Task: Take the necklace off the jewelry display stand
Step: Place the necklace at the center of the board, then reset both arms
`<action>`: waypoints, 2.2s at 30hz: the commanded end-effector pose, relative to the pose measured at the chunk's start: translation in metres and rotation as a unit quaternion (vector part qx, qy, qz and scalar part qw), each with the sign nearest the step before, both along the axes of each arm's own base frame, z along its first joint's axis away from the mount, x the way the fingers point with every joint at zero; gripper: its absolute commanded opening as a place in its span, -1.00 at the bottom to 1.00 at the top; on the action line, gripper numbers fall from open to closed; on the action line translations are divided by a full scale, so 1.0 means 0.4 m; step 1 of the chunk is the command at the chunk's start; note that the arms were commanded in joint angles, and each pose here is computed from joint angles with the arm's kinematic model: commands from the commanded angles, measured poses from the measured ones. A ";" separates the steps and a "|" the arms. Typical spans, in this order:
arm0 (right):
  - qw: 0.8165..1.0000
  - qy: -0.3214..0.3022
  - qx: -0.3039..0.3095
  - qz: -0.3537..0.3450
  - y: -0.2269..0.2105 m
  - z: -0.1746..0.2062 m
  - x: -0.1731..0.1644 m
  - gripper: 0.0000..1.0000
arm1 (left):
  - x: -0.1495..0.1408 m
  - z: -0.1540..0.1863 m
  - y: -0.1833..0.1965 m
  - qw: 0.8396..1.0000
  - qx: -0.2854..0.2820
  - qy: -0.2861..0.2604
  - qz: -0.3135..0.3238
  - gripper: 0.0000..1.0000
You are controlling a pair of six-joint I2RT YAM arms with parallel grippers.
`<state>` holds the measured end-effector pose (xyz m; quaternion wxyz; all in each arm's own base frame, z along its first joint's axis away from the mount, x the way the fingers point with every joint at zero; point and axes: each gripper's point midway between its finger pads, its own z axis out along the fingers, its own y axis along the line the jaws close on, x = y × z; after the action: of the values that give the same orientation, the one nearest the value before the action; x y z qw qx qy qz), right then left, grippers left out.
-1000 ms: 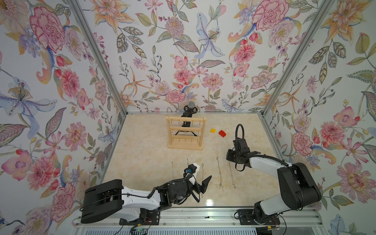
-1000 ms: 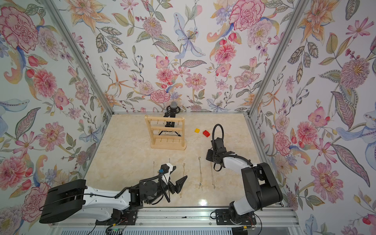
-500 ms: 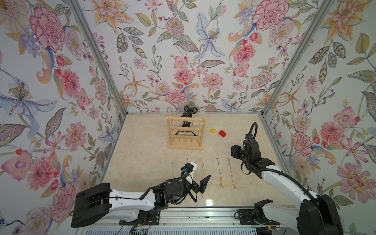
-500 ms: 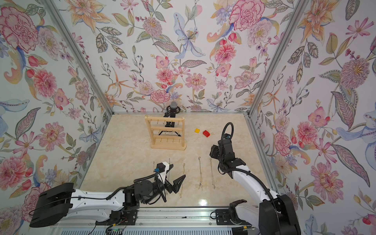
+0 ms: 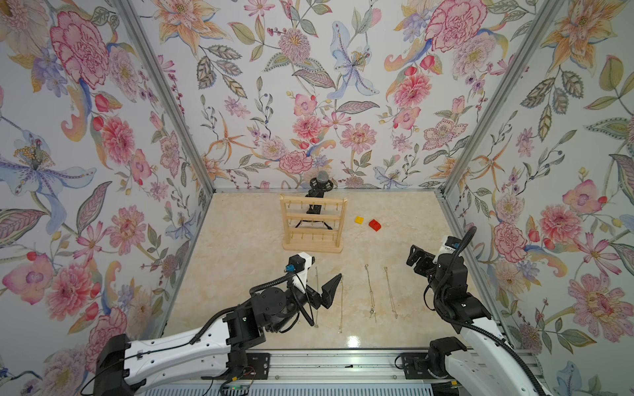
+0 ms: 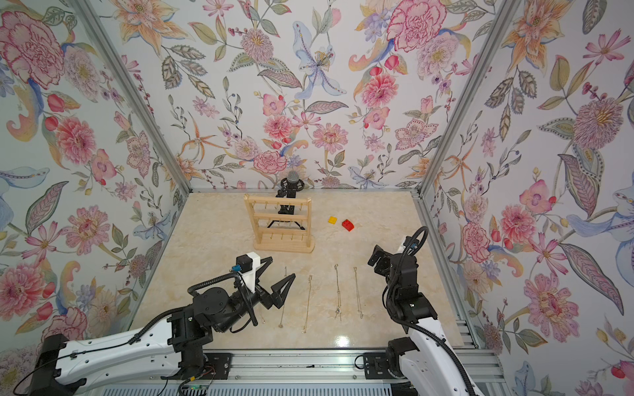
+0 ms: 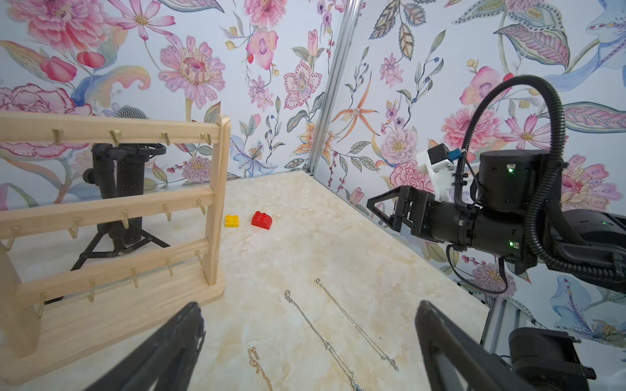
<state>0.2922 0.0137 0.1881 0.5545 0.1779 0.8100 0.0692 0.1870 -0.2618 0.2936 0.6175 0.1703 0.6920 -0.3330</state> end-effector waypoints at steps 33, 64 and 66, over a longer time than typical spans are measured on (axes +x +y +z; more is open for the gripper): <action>0.995 -0.046 -0.066 0.057 0.003 -0.018 0.039 0.99 | 0.256 0.285 0.436 0.940 0.153 -0.032 0.304 0.98; 0.981 -0.054 -0.174 0.068 -0.014 -0.150 0.155 0.99 | 0.362 -0.129 0.648 0.915 0.186 -0.023 0.357 0.98; 0.982 -0.057 -0.169 0.060 -0.030 -0.149 0.159 0.99 | 0.370 -0.133 0.661 0.910 0.190 -0.030 0.368 0.98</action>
<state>0.3427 0.0076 0.1011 0.5749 0.0205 0.8177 -0.0233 0.3317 -0.0082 0.2385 0.6602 0.0212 0.7505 0.0219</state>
